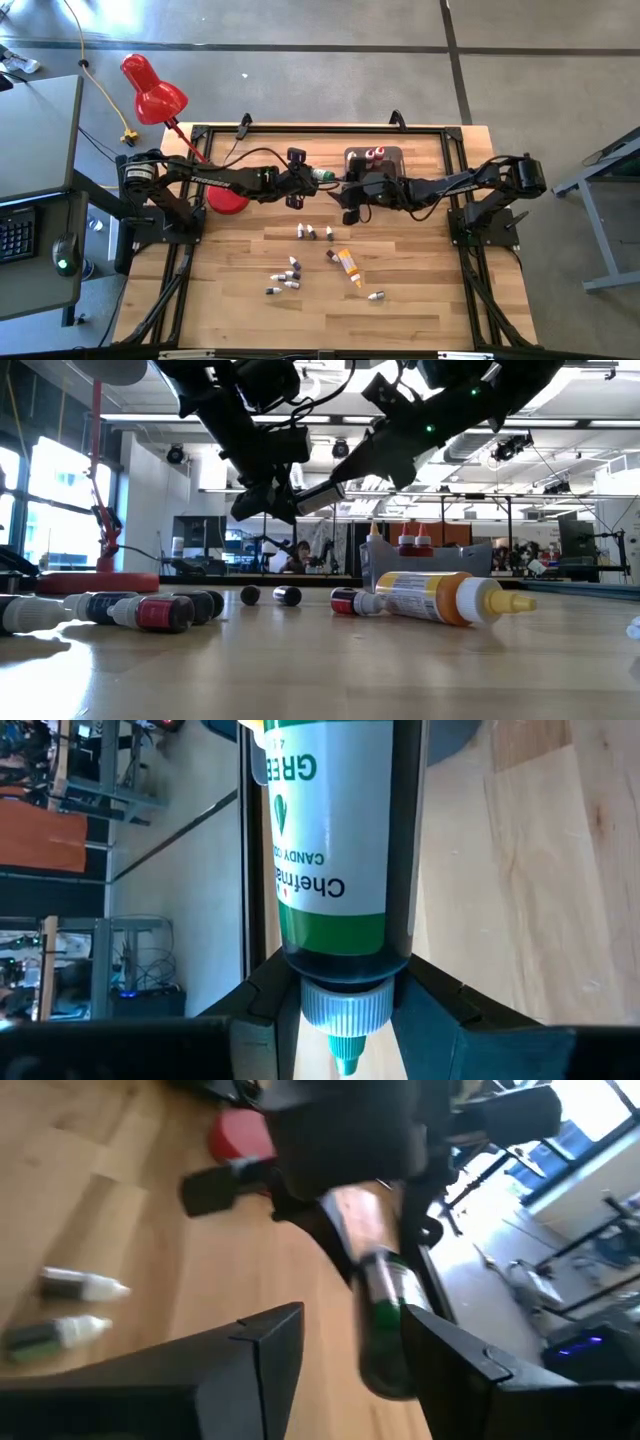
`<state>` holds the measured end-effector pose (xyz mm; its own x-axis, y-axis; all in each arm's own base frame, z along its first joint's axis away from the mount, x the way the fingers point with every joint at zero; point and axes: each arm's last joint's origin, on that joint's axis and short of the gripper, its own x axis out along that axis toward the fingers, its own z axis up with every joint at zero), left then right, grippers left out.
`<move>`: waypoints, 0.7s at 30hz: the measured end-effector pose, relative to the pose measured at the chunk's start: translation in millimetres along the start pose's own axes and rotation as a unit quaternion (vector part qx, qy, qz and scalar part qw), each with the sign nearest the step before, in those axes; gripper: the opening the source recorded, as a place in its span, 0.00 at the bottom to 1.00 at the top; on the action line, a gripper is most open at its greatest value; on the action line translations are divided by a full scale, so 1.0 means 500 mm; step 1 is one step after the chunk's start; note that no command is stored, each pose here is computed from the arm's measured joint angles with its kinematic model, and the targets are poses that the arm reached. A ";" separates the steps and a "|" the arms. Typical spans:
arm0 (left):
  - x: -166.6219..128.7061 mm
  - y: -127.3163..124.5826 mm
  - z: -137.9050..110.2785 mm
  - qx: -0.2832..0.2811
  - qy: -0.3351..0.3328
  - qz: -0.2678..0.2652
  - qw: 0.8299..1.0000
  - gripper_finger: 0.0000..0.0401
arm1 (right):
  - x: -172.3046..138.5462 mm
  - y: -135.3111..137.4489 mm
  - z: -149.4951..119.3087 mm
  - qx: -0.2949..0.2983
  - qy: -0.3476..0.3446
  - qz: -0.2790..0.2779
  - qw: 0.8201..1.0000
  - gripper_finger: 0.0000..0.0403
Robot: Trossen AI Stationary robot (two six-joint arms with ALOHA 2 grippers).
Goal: Pick & Place food coloring
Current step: Put the large green food coloring bottle into the bin
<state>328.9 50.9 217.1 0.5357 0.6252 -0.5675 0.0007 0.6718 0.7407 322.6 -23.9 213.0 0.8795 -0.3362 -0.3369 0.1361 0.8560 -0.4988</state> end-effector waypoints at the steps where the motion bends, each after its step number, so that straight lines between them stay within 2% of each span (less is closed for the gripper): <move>1: 0.000 0.000 0.000 -0.001 0.000 0.000 1.000 0.29 | 0.000 0.000 0.000 -0.001 0.000 0.000 1.000 0.43; 8: 0.000 0.000 0.000 -0.001 0.001 0.001 1.000 0.29 | 0.007 -0.028 -0.009 0.007 0.010 -0.041 0.999 0.52; 12: 0.000 0.000 0.000 -0.002 0.000 0.002 1.000 0.29 | 0.012 -0.051 -0.011 0.023 -0.017 -0.033 0.999 0.56; 17: 0.000 0.003 0.004 -0.008 -0.008 0.007 1.000 0.29 | 0.016 -0.061 -0.022 0.039 -0.016 -0.005 0.999 0.57; 21: 0.000 0.008 0.010 -0.020 -0.022 0.020 0.999 0.29 | 0.017 -0.064 -0.024 0.042 -0.014 -0.008 0.999 0.57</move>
<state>333.2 51.5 222.0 0.5717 0.6341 -0.5206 -0.0542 0.6624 0.7472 320.2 -58.6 216.5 0.8888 -0.3401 -0.3073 0.1869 0.8810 -0.4346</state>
